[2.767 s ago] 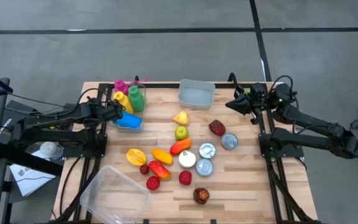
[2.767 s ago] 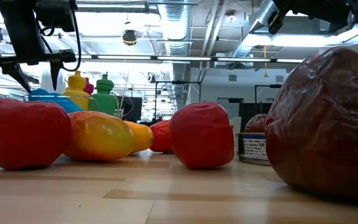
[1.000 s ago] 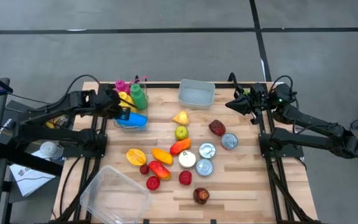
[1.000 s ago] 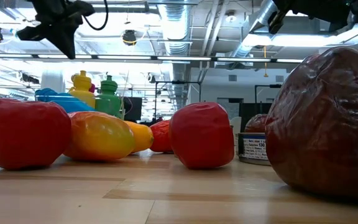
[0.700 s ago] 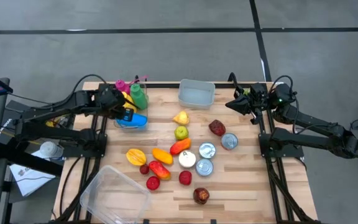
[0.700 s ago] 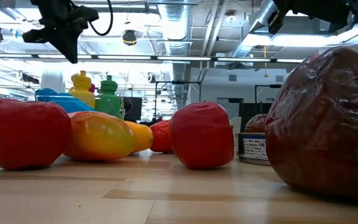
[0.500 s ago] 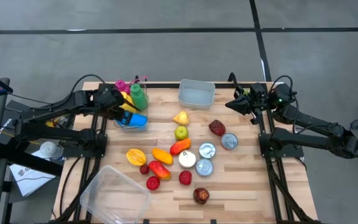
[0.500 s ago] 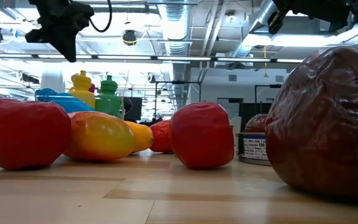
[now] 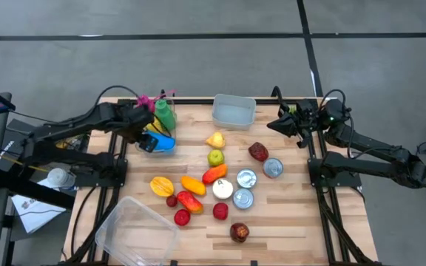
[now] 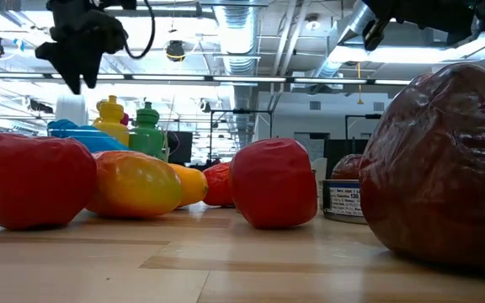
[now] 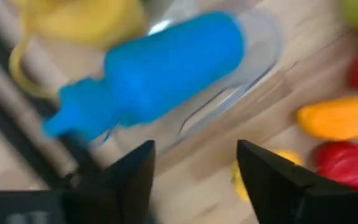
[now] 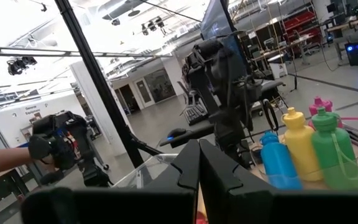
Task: Pick & Place Food Item
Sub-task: Put the blue water bottle into the transparent bin
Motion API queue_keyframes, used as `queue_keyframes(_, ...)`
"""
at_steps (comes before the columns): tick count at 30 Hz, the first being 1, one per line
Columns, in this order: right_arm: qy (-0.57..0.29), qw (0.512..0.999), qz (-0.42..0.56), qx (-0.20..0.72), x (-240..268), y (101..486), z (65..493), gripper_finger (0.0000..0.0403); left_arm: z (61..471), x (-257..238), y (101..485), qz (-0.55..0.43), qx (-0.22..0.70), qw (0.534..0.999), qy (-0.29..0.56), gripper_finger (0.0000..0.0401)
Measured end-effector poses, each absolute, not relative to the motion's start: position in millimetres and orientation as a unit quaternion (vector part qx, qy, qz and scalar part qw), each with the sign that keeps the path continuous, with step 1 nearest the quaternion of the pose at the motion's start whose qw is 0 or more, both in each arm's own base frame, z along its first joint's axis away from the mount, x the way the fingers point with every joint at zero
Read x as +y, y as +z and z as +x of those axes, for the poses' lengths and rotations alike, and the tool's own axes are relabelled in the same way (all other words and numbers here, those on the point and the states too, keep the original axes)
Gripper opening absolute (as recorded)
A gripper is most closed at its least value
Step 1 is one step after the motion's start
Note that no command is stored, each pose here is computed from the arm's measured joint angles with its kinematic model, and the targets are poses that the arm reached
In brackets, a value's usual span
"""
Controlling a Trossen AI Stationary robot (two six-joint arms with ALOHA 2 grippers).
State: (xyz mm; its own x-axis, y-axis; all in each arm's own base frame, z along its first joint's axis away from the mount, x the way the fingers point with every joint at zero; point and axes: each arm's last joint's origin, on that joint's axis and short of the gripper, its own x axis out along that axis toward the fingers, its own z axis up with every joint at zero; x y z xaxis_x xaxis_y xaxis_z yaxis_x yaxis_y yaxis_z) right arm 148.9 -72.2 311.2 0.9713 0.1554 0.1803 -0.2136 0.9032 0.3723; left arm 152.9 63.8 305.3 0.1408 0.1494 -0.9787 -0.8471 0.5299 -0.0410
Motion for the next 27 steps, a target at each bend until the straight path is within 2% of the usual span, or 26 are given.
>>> queue_keyframes(3, 0.095, 0.973, 0.198, -0.074, -72, 311, 149, 0.0001, 152, 71, 309, -0.307, 0.598, 0.628, 0.393, 0.0248)
queue_keyframes(5, 0.095, 0.973, 0.197, -0.074, -72, 311, 149, 0.0001, 149, 78, 310, -0.295, 0.593, 0.595, 0.454, 0.0257)
queue_keyframes(10, 0.095, 0.973, 0.196, -0.073, -72, 311, 149, 0.0001, 140, 93, 314, -0.324, 0.534, 0.587, 0.515, 0.0262)
queue_keyframes(15, 0.095, 0.973, 0.196, -0.073, -72, 311, 149, 0.0001, 122, 105, 314, -0.353, 0.517, 0.590, 0.510, 0.0255)
queue_keyframes(18, 0.095, 0.973, 0.196, -0.072, -72, 311, 149, 0.0001, 116, 112, 311, -0.395, 0.449, 0.592, 0.541, 0.0253)
queue_keyframes(22, 0.094, 0.973, 0.196, -0.072, -72, 311, 149, 0.0001, 109, 112, 307, -0.444, 0.377, 0.572, 0.578, 0.0253)
queue_keyframes(27, 0.095, 0.973, 0.195, -0.072, -72, 311, 149, 0.0001, 98, 102, 297, -0.470, 0.353, 0.550, 0.593, 0.0253)
